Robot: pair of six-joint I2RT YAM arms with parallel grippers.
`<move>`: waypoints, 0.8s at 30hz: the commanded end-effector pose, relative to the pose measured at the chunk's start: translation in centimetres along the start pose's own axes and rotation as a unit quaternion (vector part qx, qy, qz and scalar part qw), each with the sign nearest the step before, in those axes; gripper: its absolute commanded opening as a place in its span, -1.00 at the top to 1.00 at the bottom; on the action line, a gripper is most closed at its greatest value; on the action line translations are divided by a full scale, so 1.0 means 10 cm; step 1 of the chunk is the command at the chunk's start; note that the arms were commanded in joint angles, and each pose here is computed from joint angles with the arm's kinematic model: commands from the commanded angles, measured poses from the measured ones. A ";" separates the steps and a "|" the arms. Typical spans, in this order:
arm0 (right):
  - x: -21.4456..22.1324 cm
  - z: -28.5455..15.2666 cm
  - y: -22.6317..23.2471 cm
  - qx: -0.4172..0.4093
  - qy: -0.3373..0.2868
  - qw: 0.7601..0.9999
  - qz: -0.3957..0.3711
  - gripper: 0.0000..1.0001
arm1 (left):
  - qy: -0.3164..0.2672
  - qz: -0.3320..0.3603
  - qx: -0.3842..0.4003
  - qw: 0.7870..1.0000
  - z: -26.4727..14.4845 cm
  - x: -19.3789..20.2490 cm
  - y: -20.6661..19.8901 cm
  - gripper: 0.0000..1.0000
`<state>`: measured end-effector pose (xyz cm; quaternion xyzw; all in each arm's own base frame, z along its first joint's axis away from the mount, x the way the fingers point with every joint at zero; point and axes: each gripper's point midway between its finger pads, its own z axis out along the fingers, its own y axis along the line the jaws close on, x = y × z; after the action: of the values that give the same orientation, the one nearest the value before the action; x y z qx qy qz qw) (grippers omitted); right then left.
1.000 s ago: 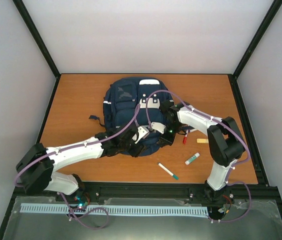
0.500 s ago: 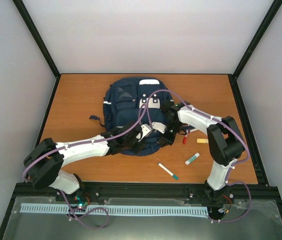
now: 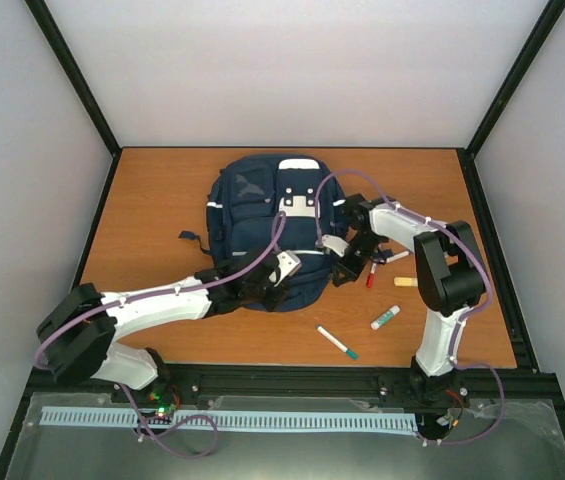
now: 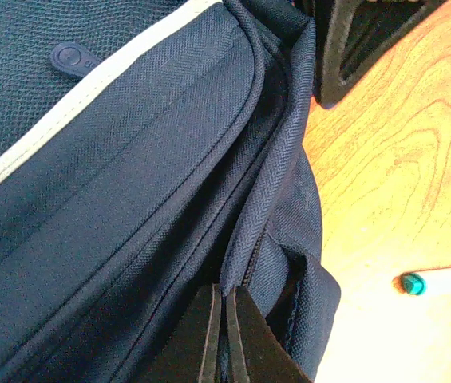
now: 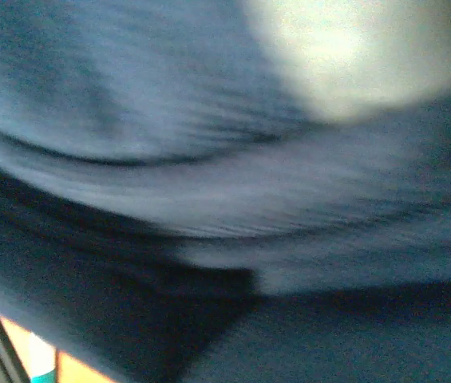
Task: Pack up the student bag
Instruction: Zip the student bag at the center of the board.
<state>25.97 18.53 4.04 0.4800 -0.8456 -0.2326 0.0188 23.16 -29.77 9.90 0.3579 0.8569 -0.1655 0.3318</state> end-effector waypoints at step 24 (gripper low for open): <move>-0.24 -0.20 -1.08 0.141 -0.020 0.988 0.058 0.92 | -0.023 -0.054 -0.016 0.998 -0.16 0.06 0.08 0.99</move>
<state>34.25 15.76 2.30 0.4368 -0.8872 -0.1461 -0.0269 22.46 -27.97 9.82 0.3174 0.8705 -0.1691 0.3361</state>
